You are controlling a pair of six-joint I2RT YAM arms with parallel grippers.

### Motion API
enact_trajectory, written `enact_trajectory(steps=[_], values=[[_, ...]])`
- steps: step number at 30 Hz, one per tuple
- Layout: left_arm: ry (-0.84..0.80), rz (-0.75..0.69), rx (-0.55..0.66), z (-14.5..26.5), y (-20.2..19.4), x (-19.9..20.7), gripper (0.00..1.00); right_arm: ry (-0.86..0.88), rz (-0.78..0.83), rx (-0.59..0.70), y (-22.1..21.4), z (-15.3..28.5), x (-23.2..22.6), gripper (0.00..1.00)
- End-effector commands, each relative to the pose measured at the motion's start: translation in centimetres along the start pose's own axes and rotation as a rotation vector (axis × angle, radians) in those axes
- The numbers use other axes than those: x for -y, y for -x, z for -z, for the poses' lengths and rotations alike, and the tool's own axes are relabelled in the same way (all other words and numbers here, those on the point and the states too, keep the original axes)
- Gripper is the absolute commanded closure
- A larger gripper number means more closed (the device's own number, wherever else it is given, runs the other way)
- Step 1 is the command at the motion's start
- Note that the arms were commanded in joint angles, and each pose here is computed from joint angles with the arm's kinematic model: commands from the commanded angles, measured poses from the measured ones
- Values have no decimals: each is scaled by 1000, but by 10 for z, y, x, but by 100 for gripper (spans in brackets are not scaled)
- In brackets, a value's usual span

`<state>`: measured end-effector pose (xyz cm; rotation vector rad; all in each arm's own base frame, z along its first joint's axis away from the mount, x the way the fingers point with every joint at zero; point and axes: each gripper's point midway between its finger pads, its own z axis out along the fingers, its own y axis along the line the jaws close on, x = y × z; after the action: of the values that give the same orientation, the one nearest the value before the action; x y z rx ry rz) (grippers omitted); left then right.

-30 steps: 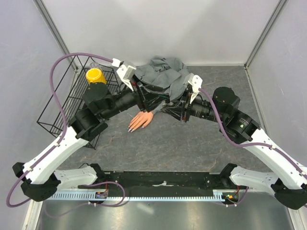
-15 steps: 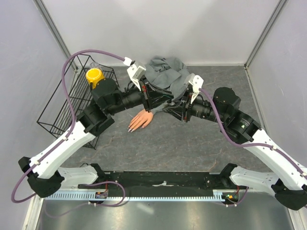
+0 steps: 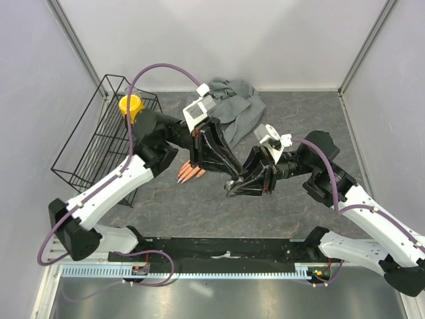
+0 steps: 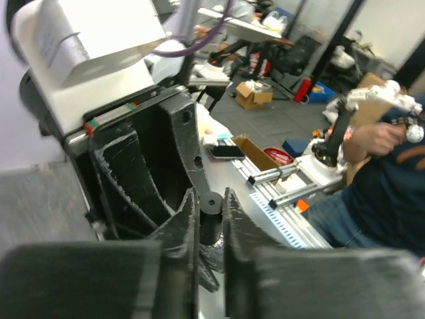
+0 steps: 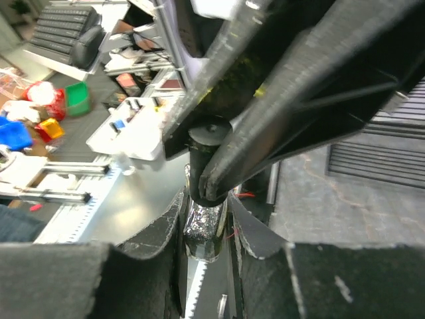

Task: Paint the nails

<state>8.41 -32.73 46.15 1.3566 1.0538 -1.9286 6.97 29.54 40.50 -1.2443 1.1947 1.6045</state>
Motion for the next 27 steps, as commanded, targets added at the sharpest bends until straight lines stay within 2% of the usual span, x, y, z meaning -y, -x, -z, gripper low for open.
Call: enact_trajectory(steps=[1,2,4,5,6,9,12,13,16,22,27], values=[[350,-91,-48,22,5,-20,59,-5,209,59,38,8,-19,100],[414,-122,-31,27,12,-19,47,-34,215,61,39,8,-13,100],[542,-149,12,37,22,-27,33,-124,204,34,35,9,4,100],[576,-176,41,42,30,-19,16,-209,205,46,39,12,19,100],[624,-177,67,46,34,-22,14,-269,178,25,35,13,32,100],[873,-139,228,76,52,-38,16,-475,177,11,34,24,72,100],[961,-168,304,84,59,-40,24,-609,165,-10,33,33,98,100],[966,-173,307,80,58,-40,30,-627,165,-13,34,35,102,100],[1029,-181,314,82,57,-51,37,-675,164,-15,34,38,111,100],[1095,-179,245,69,45,-75,46,-696,173,-9,37,41,113,100],[1127,-185,213,63,39,-86,48,-698,177,-4,39,41,113,100]])
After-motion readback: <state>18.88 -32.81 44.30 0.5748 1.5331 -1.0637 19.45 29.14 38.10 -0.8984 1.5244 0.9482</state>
